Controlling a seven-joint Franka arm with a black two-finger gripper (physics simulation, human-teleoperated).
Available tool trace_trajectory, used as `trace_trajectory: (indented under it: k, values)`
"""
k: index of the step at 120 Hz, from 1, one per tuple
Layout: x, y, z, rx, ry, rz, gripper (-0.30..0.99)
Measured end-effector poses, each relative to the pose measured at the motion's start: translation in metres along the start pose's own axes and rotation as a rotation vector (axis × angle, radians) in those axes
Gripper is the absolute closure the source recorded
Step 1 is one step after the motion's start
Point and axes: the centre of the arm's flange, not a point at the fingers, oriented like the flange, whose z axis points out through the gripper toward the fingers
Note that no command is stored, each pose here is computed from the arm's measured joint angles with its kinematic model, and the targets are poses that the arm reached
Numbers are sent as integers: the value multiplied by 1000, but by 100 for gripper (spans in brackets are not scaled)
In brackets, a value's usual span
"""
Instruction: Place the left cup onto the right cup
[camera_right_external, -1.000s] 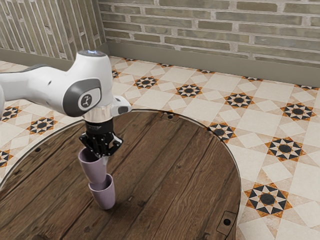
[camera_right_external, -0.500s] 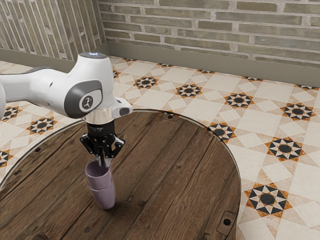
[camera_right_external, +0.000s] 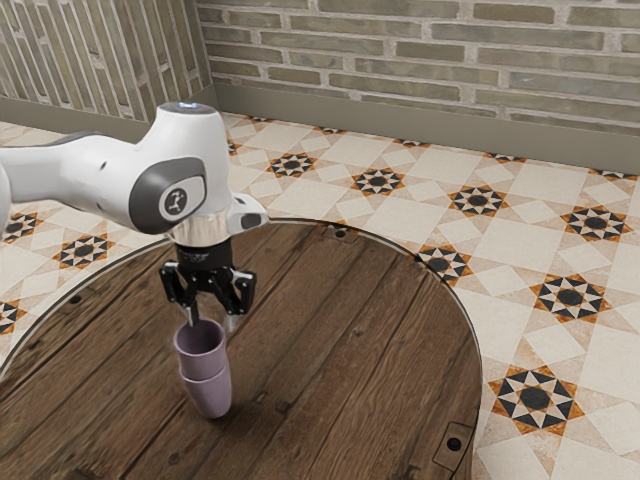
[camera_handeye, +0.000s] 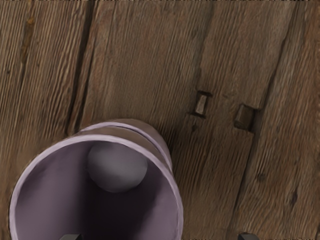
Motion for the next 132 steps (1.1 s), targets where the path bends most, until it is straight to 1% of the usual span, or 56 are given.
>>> trace_trajectory:
  k: [18,31,42,65,79,109,132]
  values:
    - [4,-5,-7,-35,-5,17,12]
    - [15,-13,-10,-55,-12,32,7]
    - [29,-19,-18,-55,-9,45,5]
    - [59,-37,-46,-63,0,54,2]
    - [68,-49,-68,-64,16,65,1]
    - [71,-67,-114,-39,37,103,0]
    - [69,-68,-129,-26,33,147,0]
